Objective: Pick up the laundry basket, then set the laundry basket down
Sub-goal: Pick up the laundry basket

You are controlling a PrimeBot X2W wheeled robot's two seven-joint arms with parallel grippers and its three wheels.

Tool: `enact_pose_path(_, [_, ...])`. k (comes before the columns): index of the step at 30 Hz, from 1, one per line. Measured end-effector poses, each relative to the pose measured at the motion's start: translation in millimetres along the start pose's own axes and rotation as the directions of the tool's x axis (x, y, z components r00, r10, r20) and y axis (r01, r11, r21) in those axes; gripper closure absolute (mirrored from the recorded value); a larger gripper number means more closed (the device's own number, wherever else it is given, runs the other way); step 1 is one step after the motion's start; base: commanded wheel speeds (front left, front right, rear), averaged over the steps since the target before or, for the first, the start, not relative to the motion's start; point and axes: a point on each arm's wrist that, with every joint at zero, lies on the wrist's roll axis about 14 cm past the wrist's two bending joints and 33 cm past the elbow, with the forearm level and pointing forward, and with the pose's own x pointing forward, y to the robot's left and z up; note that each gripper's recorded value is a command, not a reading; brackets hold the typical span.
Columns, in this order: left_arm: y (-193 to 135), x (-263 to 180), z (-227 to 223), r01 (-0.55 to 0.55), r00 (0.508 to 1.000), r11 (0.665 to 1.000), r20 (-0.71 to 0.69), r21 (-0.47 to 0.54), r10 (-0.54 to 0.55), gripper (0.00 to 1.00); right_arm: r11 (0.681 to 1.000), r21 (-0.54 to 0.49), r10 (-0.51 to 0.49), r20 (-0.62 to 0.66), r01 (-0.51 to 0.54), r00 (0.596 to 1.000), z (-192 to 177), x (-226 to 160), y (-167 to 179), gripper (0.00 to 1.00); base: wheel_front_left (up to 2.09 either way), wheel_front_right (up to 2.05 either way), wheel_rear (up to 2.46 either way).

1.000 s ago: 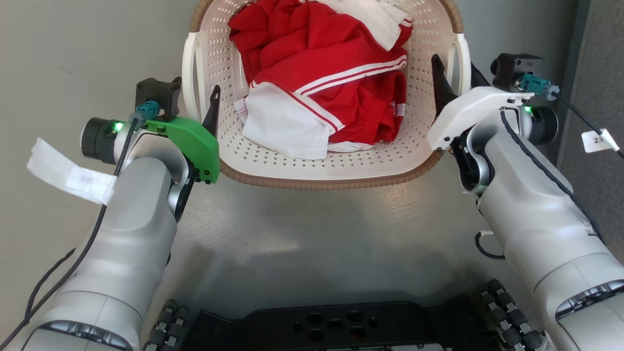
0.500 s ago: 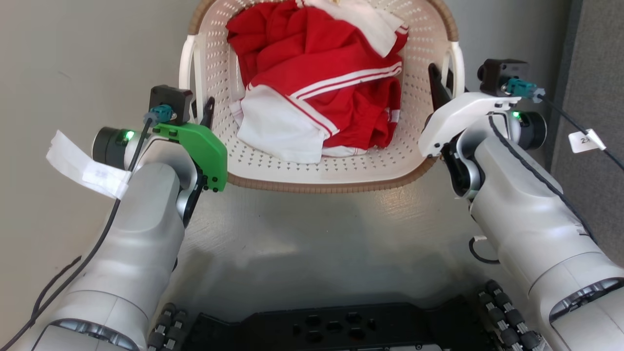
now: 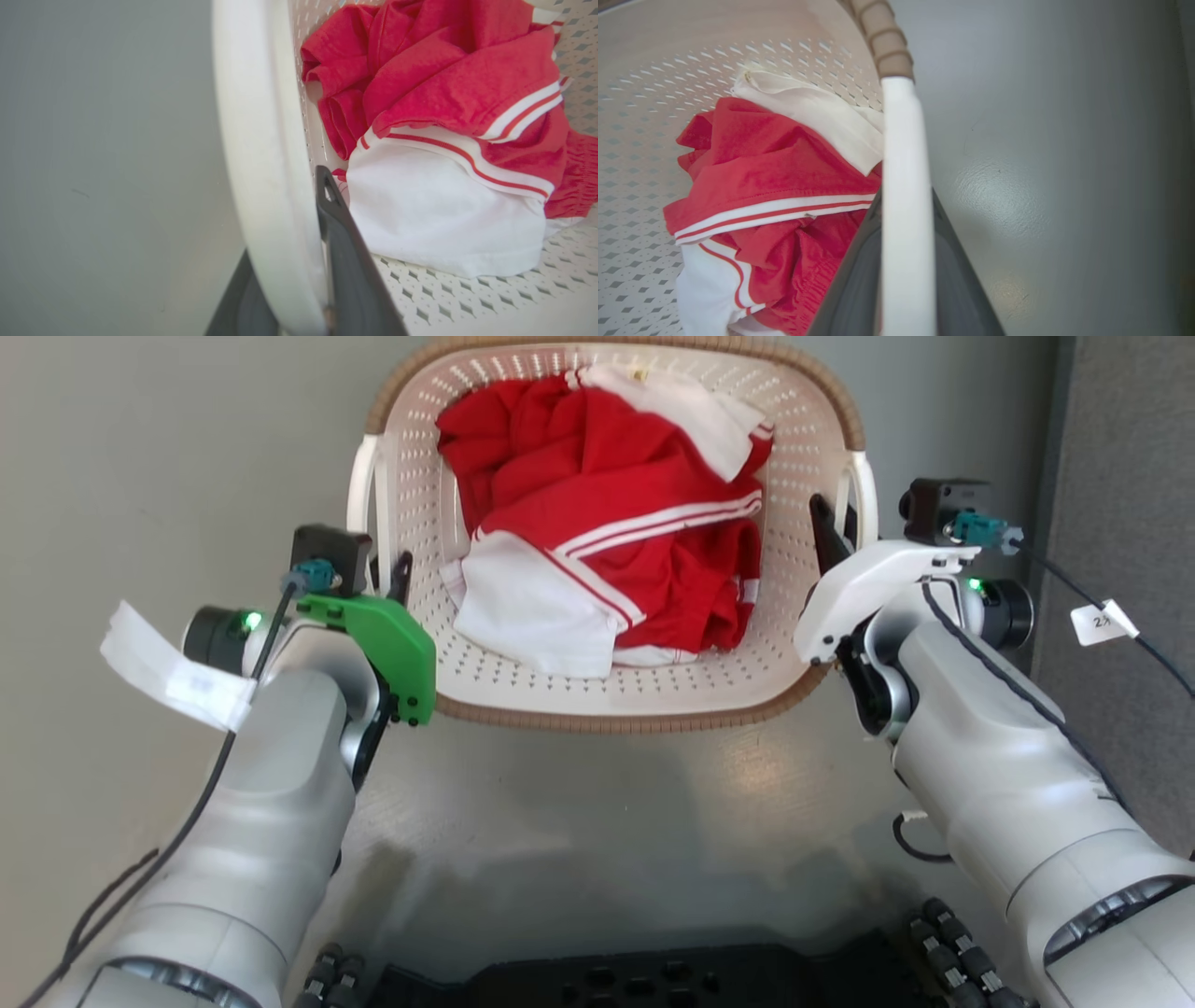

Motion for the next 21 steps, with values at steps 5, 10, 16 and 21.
enact_pose_path(5, [-4, -14, -3, -0.012, 1.000, 1.000, -0.005, -0.019, 0.011, 1.00, 1.000, -0.011, 0.003, -0.001, -0.003, 1.000, 2, -12, 4, 1.00, 0.00, 0.00, 0.00])
enact_pose_path(10, [-10, -29, -3, -0.015, 1.000, 1.000, -0.001, -0.017, 0.015, 1.00, 1.000, -0.011, 0.001, 0.000, -0.001, 1.000, 5, -27, 7, 1.00, 0.00, 0.00, 0.00])
enact_pose_path(16, [-15, -46, -4, -0.025, 1.000, 0.999, -0.008, -0.033, 0.025, 1.00, 1.000, -0.015, 0.003, -0.011, -0.003, 1.000, 7, -44, 12, 1.00, 0.00, 0.00, 0.00])
enact_pose_path(21, [-23, -64, -9, -0.028, 0.999, 0.999, -0.027, -0.045, 0.027, 1.00, 1.000, -0.020, 0.004, -0.042, -0.005, 0.999, 2, -63, 16, 1.00, 0.00, 0.00, 0.00])
